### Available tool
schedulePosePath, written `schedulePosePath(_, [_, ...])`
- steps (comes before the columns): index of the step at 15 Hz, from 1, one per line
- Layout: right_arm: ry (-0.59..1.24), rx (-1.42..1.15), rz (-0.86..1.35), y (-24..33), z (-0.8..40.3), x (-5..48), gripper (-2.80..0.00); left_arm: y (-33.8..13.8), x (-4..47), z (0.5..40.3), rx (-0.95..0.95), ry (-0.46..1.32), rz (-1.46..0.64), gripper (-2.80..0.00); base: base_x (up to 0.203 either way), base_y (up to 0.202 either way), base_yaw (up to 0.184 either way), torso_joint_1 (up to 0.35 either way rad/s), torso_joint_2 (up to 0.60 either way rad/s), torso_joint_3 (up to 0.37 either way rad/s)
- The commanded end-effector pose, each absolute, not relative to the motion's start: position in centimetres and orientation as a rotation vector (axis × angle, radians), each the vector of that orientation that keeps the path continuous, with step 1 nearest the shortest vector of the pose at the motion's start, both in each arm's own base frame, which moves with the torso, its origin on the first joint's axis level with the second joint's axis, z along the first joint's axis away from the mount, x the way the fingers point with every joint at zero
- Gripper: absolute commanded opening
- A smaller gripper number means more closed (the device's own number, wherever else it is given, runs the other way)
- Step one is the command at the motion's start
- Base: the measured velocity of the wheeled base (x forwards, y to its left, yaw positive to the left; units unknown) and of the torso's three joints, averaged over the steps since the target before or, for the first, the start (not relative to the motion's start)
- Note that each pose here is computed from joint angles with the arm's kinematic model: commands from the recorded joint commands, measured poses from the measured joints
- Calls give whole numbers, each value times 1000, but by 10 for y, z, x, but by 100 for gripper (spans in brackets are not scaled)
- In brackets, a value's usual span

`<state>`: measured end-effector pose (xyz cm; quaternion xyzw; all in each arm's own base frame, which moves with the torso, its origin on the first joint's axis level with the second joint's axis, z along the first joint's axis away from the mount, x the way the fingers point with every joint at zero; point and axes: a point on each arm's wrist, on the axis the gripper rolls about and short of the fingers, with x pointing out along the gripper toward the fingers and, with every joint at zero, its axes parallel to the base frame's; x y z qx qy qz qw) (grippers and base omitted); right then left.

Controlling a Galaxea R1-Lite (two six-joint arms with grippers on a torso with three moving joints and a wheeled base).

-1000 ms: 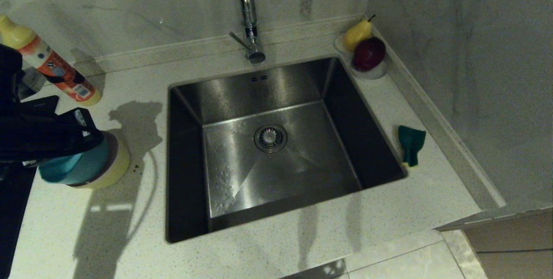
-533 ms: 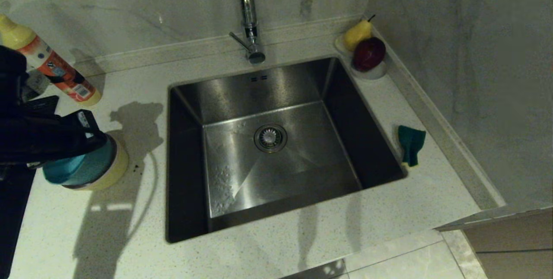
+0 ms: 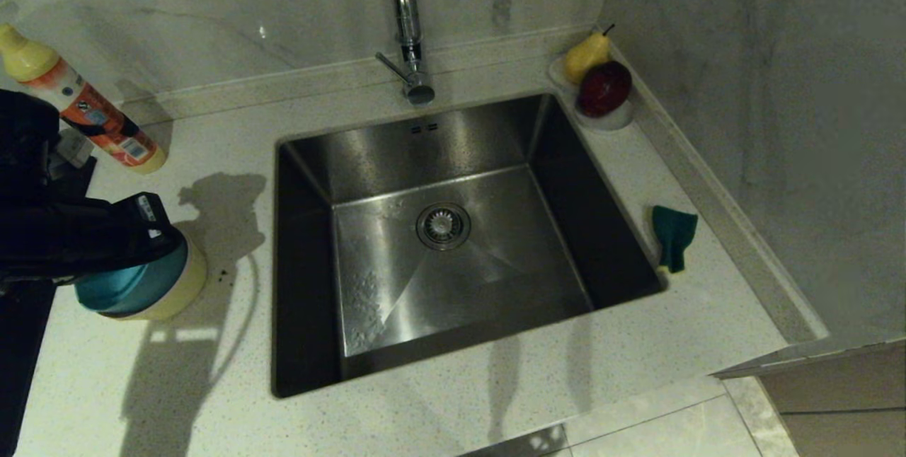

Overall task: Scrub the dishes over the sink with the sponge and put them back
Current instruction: Place the bowl on the bowl

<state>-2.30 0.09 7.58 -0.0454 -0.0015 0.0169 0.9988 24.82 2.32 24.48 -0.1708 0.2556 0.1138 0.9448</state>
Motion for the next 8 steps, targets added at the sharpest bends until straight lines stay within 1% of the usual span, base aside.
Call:
schedulePosePath(1, [-3, -92, 33, 1, 76, -23, -280, 24, 249, 244, -337, 526, 240, -280, 0, 0, 0, 0, 0, 0])
schedulePosePath(6, [-3, -92, 32, 1, 76, -23, -280, 25, 247, 241, -314, 540, 248, -280, 0, 0, 0, 0, 0, 0])
schedulePosePath(8, [-3, -92, 34, 1, 76, -23, -280, 27, 251, 238, -291, 543, 292, -280, 0, 0, 0, 0, 0, 0])
